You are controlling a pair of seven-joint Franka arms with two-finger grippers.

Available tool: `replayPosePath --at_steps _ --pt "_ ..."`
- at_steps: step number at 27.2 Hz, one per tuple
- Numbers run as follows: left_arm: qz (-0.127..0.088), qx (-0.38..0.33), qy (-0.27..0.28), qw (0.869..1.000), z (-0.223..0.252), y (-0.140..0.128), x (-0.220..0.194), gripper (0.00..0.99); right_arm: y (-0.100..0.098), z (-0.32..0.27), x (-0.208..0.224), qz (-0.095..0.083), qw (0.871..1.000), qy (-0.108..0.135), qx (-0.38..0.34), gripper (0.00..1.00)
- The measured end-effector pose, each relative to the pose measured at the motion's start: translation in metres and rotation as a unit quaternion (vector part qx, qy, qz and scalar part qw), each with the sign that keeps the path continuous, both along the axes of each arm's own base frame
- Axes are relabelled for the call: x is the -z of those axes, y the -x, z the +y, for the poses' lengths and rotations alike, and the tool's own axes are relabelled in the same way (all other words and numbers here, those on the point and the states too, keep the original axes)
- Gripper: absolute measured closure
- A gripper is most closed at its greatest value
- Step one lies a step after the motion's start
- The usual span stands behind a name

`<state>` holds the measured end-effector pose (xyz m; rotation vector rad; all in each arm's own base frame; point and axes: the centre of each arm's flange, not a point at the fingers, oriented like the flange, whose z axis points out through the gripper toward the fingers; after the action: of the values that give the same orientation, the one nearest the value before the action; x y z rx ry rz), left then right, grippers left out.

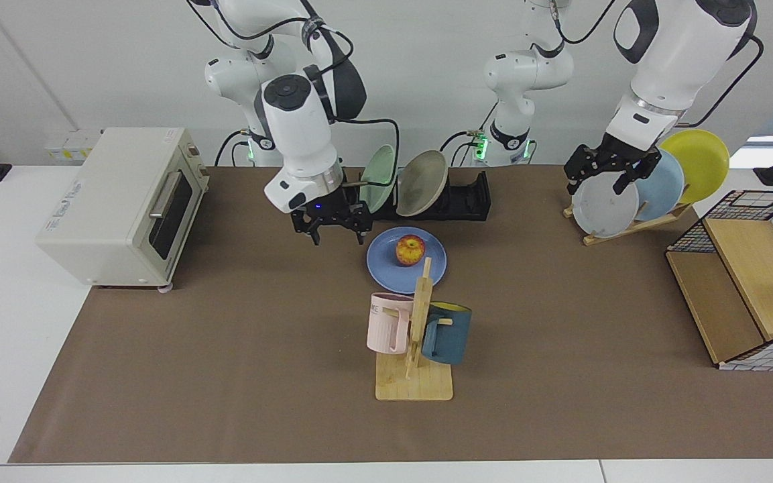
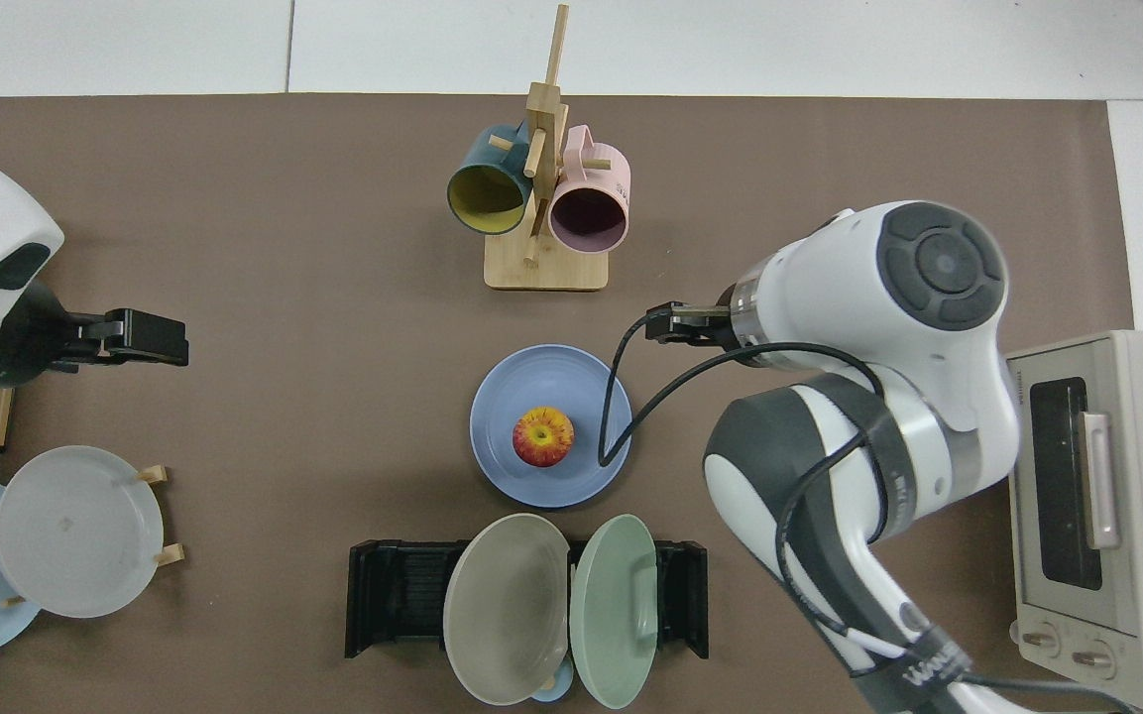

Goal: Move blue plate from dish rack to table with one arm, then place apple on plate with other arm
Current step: 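Open the right gripper and withdraw it from the apple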

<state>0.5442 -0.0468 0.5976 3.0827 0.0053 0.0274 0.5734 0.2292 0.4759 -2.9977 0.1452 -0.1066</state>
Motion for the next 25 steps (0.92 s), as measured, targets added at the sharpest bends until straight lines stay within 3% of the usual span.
replayPosePath --at_steps 5,14,19,25 --pt "0.000 0.000 0.000 1.000 0.000 0.000 0.000 0.000 -0.012 -0.053 -0.005 0.002 0.999 0.010 -0.031 0.00" --pt "0.000 0.000 0.000 1.000 0.000 0.000 0.000 0.000 -0.029 -0.168 -0.022 -0.020 0.998 0.027 -0.058 0.00" --pt "0.000 0.000 0.000 1.000 0.000 0.000 0.000 0.000 -0.029 -0.208 -0.032 -0.031 0.997 0.035 -0.065 0.00" --pt "0.000 0.000 0.000 1.000 0.000 0.000 0.000 0.000 -0.021 -0.230 -0.043 -0.028 0.994 0.057 -0.093 0.00"
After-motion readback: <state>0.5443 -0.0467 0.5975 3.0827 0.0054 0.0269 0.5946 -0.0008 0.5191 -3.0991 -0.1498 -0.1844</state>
